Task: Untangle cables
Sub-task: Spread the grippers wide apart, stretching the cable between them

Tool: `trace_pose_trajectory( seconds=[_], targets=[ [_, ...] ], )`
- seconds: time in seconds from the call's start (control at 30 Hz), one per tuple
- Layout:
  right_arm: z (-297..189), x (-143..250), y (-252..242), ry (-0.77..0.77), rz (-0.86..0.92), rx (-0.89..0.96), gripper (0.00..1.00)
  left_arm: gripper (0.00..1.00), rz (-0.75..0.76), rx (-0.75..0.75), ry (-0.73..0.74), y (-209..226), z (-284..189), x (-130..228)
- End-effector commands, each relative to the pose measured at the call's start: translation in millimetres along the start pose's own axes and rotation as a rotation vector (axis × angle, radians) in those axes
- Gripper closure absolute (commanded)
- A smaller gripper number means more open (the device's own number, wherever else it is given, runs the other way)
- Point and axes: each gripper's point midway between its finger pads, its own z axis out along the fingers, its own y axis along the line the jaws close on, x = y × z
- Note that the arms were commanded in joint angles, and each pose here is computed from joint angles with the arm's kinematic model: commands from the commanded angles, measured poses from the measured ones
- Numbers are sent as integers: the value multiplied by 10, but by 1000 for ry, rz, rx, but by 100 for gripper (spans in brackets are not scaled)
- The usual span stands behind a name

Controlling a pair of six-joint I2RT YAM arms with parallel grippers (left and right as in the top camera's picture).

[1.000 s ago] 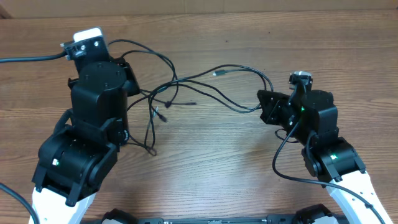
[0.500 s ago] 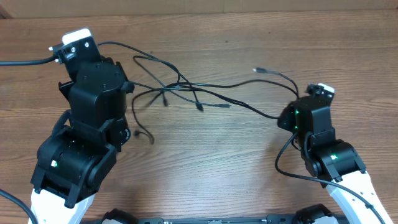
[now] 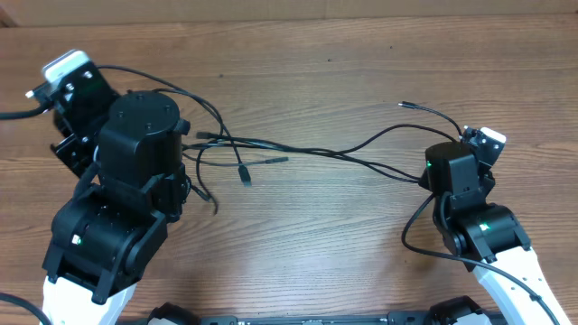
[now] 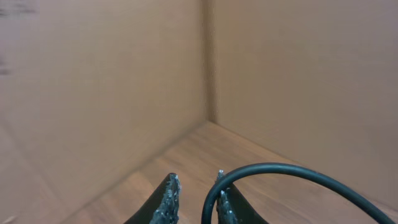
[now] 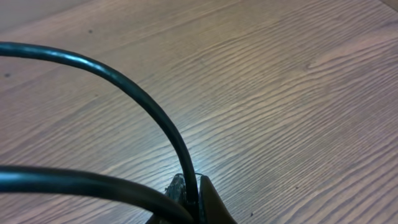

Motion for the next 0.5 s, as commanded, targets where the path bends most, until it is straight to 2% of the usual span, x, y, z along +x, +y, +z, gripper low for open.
trace_pose_trajectory(
  seconds=[0.0,0.13,0.3,0.47],
  targets=[
    [28,-88,-44,-23,-5,50,96,76,-69,-204,-78,493,-79,-252],
    [85,-39,-31,-3,-21,63,96,68,-72,-311,-96,695,-67,-280],
    [103,-35,31,3,-7,37,96,51,-65,-314,-79,722,4,-251],
    [101,-9,210,32,12,-59,96,48,-74,-318,-76,740,29,-244]
  ],
)
